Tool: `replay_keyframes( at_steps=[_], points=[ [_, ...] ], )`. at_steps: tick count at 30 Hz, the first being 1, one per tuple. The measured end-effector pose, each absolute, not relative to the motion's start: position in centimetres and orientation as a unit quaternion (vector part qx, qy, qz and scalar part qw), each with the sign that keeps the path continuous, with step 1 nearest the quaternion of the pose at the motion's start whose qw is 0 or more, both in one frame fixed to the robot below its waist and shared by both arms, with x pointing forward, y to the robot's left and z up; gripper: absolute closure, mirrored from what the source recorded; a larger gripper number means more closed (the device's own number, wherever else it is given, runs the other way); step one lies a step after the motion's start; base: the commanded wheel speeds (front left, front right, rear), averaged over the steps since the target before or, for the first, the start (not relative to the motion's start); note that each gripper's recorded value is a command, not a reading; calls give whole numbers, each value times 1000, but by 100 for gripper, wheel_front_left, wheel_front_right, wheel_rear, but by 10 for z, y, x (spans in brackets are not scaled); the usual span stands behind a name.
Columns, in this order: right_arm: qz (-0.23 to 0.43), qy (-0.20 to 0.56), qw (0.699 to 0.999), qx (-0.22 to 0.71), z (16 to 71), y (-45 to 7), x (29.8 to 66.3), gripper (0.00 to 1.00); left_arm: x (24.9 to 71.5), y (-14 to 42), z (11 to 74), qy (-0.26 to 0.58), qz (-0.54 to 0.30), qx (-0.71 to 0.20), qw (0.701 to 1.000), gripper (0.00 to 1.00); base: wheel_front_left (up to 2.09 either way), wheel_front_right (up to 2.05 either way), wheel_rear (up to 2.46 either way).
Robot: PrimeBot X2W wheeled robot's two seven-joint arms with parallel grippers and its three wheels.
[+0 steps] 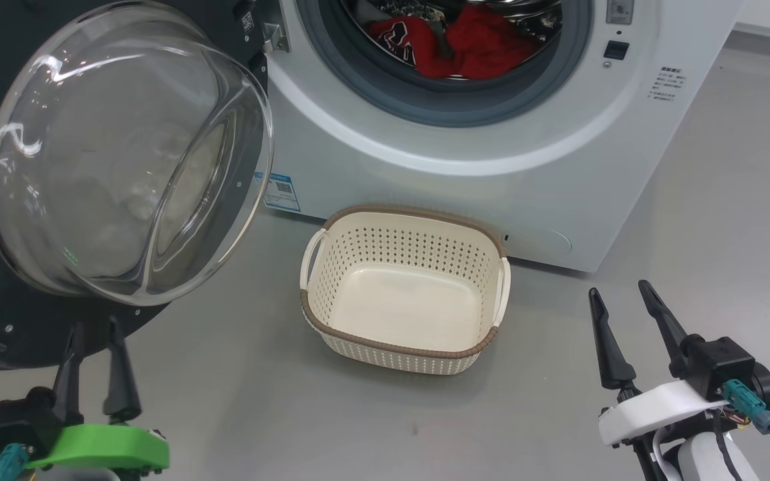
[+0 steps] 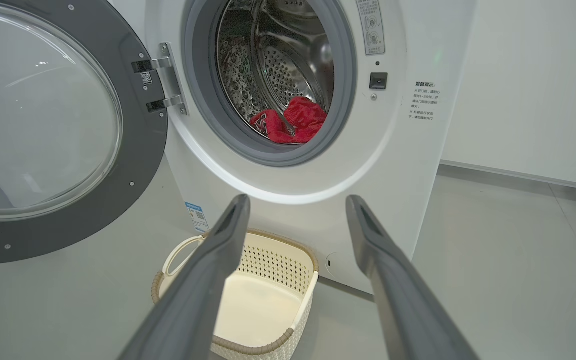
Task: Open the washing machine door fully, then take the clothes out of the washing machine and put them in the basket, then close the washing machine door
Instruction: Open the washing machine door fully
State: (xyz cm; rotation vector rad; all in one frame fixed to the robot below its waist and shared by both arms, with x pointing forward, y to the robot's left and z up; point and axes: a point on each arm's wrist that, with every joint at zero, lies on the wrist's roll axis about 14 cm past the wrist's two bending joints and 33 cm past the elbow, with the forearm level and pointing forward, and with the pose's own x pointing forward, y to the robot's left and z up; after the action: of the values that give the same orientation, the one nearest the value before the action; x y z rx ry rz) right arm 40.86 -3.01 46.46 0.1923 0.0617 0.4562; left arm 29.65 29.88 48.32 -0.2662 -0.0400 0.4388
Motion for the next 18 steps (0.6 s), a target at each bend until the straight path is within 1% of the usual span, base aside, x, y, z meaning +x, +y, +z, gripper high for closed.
replay_keyframes(
  at_steps=[9,18],
  points=[
    [209,24,973,98,471,-44,399,0,309,254,484,-19,140,-150,979,0,0,0,0],
    [173,10,980,97,480,-69,389,0,323,216,487,-17,75,-145,987,0,0,0,0]
  ],
)
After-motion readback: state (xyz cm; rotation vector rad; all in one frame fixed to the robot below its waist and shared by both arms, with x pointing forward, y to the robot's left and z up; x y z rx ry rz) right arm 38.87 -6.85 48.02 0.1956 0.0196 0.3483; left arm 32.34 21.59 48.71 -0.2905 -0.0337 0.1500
